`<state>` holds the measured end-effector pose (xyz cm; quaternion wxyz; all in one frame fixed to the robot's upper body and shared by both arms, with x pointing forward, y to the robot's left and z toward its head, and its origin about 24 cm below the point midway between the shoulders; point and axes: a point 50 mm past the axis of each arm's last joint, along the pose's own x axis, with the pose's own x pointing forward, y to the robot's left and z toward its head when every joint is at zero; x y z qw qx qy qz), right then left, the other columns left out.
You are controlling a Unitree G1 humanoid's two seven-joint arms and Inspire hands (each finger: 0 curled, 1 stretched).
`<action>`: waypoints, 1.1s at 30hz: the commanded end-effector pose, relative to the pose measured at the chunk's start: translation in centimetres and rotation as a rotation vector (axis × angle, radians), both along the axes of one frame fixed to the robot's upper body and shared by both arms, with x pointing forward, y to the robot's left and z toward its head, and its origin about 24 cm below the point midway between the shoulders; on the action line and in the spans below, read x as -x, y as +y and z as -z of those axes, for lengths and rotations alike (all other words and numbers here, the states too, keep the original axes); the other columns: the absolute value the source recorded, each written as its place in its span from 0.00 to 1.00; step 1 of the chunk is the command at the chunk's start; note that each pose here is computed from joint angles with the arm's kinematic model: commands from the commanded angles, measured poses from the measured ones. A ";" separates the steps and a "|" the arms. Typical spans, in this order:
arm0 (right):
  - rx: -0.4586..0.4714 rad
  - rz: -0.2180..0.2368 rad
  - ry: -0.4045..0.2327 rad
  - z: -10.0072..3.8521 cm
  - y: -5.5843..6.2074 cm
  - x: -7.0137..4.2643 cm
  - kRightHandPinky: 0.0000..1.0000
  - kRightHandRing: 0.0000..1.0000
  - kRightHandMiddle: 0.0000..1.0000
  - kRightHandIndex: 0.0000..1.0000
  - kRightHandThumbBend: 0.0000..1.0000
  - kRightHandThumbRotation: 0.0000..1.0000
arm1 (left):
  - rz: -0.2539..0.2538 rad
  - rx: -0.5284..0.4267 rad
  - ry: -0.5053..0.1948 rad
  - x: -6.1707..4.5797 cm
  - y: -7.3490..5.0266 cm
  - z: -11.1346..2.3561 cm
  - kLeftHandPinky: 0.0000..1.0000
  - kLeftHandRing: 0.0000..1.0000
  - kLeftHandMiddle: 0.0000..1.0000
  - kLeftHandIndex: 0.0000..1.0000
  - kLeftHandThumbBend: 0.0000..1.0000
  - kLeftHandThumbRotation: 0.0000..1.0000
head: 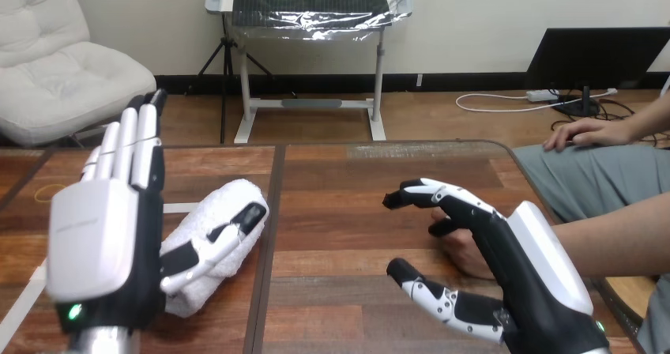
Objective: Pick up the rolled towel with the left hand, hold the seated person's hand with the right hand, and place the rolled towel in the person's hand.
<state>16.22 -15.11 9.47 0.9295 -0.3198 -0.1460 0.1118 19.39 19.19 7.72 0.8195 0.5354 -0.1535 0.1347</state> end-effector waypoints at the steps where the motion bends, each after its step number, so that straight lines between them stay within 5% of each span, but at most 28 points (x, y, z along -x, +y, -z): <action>1: 0.008 0.011 -0.087 -1.0 -0.3 -0.9 0.64 0.79 0.82 0.71 0.40 0.00 | 0.027 -0.049 -0.001 -2.5 -0.5 -0.3 0.86 0.94 0.98 1.00 0.78 0.78; 16: 0.012 0.030 -0.057 -1.0 -0.9 -0.6 0.63 0.80 0.83 0.70 0.41 0.00 | -0.015 -0.062 0.138 -6.0 -0.9 1.3 0.91 0.93 0.95 0.98 0.80 0.76; 33: 0.010 0.065 -0.025 -0.9 -1.9 -0.4 0.68 0.83 0.84 0.73 0.44 0.00 | -0.024 -0.048 0.277 -8.3 -1.2 2.5 0.91 0.90 0.93 0.96 0.87 0.80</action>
